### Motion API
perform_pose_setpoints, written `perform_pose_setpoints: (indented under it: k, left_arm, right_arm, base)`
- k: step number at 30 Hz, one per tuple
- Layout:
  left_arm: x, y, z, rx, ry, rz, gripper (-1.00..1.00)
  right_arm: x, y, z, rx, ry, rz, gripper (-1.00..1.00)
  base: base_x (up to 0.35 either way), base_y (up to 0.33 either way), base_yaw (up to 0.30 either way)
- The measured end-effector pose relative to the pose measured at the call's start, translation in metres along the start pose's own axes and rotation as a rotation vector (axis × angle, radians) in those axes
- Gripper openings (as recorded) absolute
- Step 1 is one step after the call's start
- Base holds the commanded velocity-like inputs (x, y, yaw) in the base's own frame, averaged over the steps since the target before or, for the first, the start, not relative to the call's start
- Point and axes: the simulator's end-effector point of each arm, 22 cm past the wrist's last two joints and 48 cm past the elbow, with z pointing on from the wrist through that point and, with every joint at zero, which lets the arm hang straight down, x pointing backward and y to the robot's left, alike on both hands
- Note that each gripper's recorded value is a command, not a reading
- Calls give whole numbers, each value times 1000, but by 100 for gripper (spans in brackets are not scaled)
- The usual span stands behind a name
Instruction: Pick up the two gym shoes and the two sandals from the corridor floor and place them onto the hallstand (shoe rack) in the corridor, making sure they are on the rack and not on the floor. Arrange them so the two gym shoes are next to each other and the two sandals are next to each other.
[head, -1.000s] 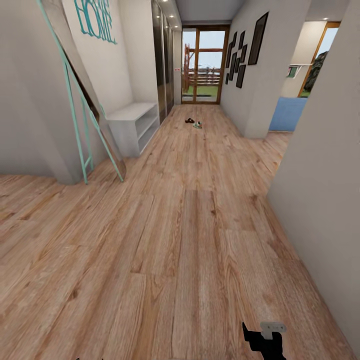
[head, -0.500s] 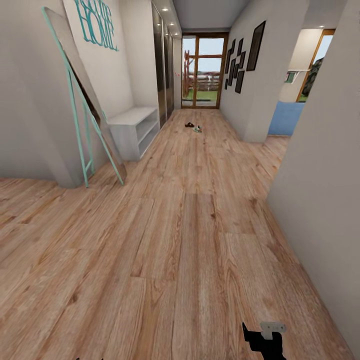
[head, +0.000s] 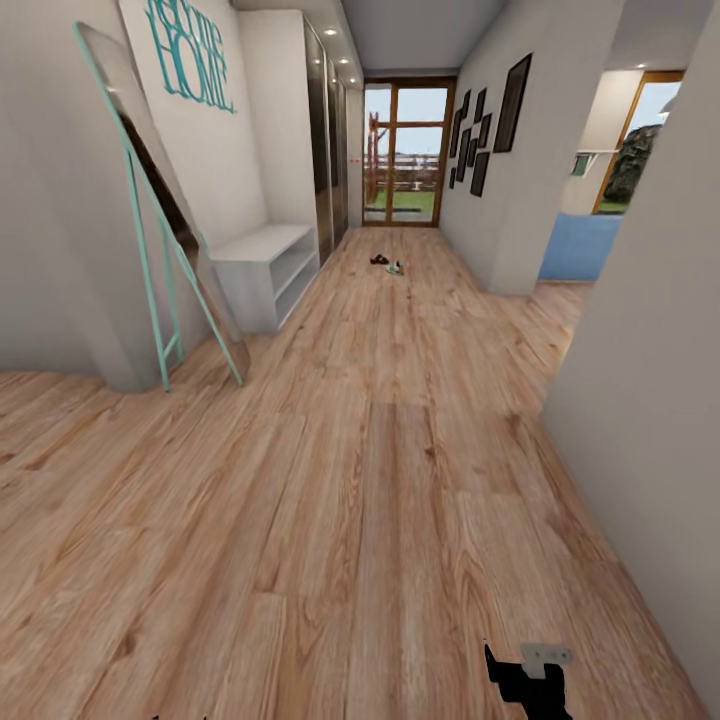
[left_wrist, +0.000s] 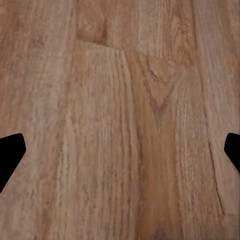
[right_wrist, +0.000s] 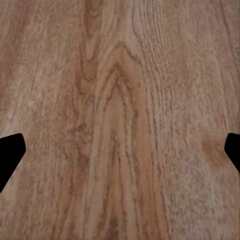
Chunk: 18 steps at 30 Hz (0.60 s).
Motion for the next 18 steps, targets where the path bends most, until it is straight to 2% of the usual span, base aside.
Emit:
perform_pose_setpoints:
  k: [18]
  left_arm:
    - [-1,0,0,1,-3,1,100]
  right_arm:
    - [-1,-2,0,2,-2,0,100]
  base:
    - [338,0,0]
